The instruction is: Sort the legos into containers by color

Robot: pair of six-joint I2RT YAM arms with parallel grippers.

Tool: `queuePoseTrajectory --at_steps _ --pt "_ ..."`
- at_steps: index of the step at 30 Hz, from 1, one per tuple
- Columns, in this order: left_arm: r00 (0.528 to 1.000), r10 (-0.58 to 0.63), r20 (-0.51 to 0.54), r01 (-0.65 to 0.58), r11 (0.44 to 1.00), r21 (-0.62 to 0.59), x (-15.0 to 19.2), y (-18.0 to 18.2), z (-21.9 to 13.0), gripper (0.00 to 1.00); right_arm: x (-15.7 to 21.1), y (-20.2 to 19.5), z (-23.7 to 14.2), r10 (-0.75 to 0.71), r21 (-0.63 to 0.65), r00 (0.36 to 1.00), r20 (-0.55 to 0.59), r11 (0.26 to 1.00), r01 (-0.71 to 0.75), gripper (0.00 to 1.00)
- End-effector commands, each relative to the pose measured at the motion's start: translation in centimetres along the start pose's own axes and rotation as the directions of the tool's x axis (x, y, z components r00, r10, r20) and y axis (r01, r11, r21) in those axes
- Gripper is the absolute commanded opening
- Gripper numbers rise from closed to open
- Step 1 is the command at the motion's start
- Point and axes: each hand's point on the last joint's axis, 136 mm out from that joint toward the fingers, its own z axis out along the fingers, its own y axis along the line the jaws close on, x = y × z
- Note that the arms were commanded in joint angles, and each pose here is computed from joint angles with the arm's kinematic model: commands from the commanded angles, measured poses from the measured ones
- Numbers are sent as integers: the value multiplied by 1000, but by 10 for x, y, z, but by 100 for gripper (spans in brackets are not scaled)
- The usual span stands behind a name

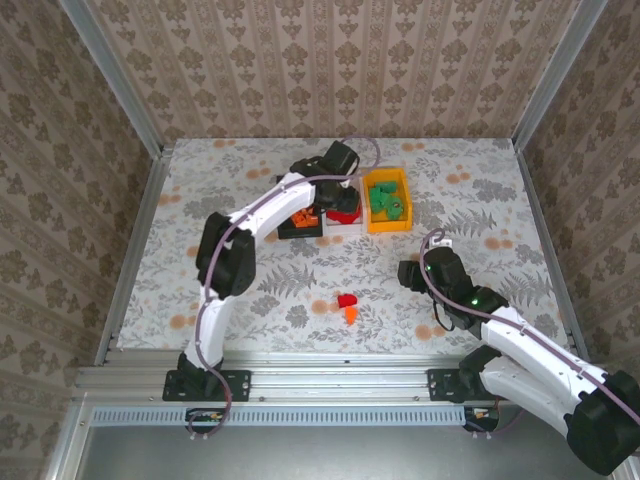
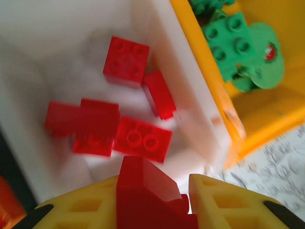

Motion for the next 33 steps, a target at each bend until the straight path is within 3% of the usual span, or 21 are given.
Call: queuePoseTrajectory --at_steps 1,5,8,12,15,17,20,24,28,33 --pt "999 25 -21 -25 999 24 -13 1 -2 41 -4 4 -1 15 -23 1000 20 1000 -14 64" --pt "999 39 13 -39 999 34 -28 -2 -8 69 -2 8 1 10 -39 1000 5 999 -10 64" --pt "998 32 45 -36 994 103 -36 -17 -36 86 -1 12 1 -2 -41 1000 0 999 2 65" --pt "993 26 113 -44 986 158 -42 -29 -97 89 1 26 -8 -51 -35 999 1 998 51 65" --pt "985 -6 174 -23 986 164 -39 -15 -140 95 19 48 -15 -86 -68 995 -45 994 83 66" --pt "977 -77 201 42 984 174 -37 5 -162 100 37 63 -19 -117 -99 990 -81 989 109 69" --pt "942 -268 200 211 941 264 -32 41 -185 100 59 85 -27 -165 -151 980 -115 978 147 74" --pt "859 -488 152 418 842 341 -17 96 -195 100 85 111 -37 -255 -166 953 -163 959 229 77" --pt "830 -541 134 483 819 310 8 134 -185 100 105 134 -33 -288 -193 937 -197 948 251 79" --pt "793 -600 106 540 773 333 28 153 -162 100 116 148 -18 -346 -156 904 -252 936 314 79"
